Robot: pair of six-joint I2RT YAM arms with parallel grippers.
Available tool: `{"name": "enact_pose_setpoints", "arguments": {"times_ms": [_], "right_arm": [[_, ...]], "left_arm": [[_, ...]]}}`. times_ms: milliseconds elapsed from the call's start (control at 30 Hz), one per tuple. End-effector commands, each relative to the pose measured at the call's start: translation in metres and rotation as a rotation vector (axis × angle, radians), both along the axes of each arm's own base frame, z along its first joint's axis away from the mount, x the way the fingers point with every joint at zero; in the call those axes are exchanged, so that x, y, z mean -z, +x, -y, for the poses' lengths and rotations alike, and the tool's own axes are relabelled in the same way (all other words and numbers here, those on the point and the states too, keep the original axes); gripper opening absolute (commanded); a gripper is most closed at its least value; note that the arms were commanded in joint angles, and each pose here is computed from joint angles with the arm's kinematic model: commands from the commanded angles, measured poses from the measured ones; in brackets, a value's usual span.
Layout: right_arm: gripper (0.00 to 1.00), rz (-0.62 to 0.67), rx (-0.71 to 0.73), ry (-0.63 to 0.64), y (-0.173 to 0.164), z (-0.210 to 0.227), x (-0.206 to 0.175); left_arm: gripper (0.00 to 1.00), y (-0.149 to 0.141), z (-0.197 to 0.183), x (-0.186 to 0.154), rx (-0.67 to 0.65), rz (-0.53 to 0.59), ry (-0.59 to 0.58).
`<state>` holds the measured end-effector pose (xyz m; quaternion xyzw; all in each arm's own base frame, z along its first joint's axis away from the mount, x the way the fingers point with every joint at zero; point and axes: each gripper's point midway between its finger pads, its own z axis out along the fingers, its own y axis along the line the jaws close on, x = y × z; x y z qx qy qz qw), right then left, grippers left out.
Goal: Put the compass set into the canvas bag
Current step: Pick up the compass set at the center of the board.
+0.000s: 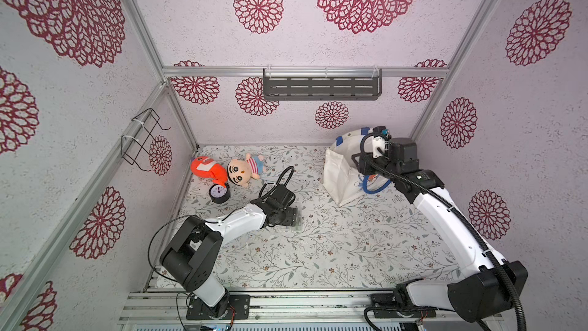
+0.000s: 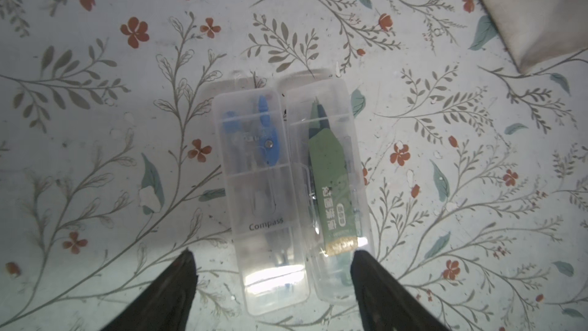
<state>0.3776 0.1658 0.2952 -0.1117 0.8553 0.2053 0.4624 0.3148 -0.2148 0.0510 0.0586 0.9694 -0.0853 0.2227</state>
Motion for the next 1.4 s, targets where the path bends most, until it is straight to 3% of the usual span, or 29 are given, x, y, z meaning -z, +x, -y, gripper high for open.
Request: {"name": "enact_pose_setpoints", "arguments": {"times_ms": [0,667,867,1233,1367], "right_arm": [[0.49,0.022,-0.079,0.009,-0.012,-0.019,0.002],[0.48,-0.016,-0.109,0.011,-0.017,-0.030,0.016],[0.48,-0.017,-0.111,0.016,-0.019,-0.031,0.013],[0.48,-0.011,-0.118,0.020,-0.020,-0.033,0.008],[0.48,-0.010,-0.120,0.023,-0.021,-0.034,0.007]], "left_arm": [[0.80,0.002,-0.006,0.006,-0.043,-0.040,0.028],[0.77,0.019,-0.012,0.032,-0.067,-0.108,0.095],[0.73,0.015,-0.027,0.039,-0.103,-0.127,0.167],[0.72,0.010,-0.030,0.044,-0.107,-0.141,0.170],[0.68,0.009,-0.027,0.050,-0.103,-0.150,0.161]]}}
